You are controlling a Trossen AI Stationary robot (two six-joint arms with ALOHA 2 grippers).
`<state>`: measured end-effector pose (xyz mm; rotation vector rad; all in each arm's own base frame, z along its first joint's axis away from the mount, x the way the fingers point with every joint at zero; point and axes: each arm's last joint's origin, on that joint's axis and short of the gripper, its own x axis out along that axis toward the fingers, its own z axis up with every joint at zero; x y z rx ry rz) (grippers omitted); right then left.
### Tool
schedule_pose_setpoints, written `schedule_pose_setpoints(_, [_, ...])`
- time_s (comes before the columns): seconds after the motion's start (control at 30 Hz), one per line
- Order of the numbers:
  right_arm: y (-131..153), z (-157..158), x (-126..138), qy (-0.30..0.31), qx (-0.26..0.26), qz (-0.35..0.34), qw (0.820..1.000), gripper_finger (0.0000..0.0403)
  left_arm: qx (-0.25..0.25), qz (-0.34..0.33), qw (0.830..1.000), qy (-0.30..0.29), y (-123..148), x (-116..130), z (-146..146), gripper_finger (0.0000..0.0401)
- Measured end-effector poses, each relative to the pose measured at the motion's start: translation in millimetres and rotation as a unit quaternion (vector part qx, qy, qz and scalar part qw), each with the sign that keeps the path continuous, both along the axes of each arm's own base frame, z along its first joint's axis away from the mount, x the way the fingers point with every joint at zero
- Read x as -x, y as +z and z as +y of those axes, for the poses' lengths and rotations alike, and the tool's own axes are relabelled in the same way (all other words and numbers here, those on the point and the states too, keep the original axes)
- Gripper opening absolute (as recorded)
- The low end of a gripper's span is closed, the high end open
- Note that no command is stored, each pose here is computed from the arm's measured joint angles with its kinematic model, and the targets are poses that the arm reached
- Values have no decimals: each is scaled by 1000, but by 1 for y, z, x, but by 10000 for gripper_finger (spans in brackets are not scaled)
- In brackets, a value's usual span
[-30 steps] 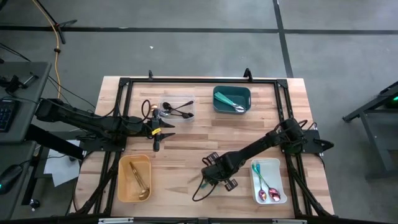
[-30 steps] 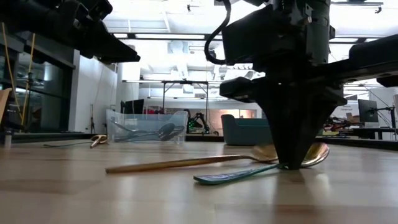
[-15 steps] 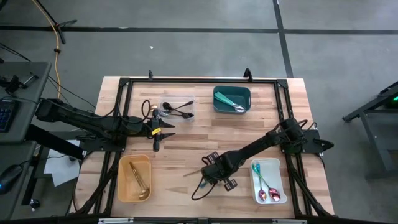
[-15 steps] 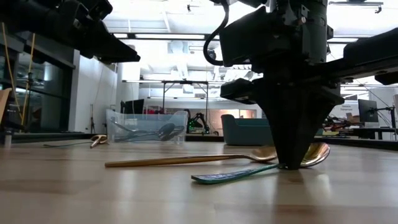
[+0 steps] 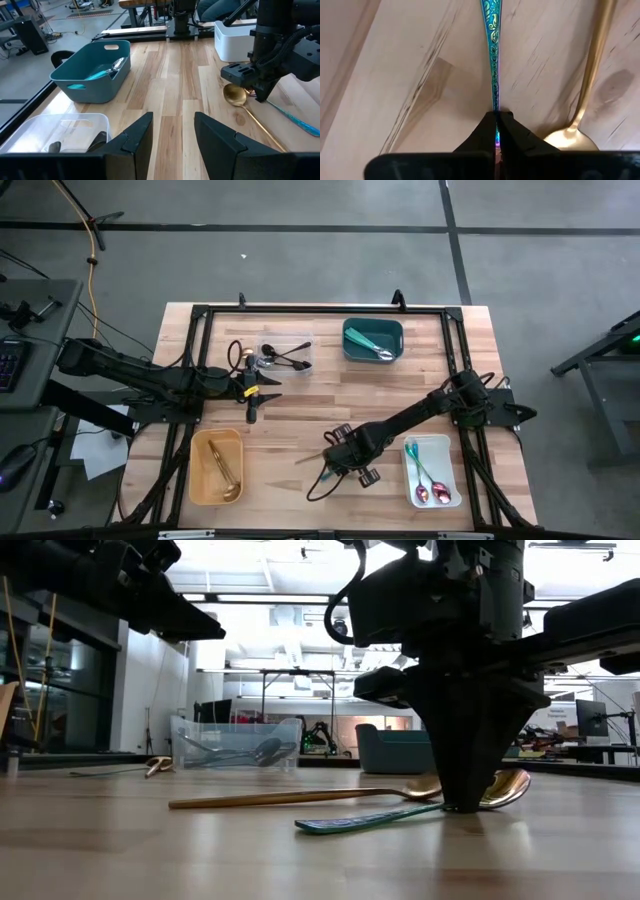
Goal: Sort silverware by color (type)
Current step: Put the purple spoon into the white bin
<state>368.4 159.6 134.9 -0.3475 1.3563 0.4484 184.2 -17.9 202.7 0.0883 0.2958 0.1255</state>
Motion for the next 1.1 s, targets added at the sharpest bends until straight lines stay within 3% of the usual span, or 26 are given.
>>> schedule_pose_setpoints(0.7, [19,3,-5,-33,-44,-52,997,0,-1,-2,1000,0,0,0,0,136])
schedule_pose_setpoints(0.93, [21,1,0,-39,-45,-27,998,0,-17,1,1000,-5,0,0,0,136])
schedule_pose_setpoints(1.1, [33,-7,17,-68,-55,-38,995,0,-17,1,1000,-5,0,0,0,136])
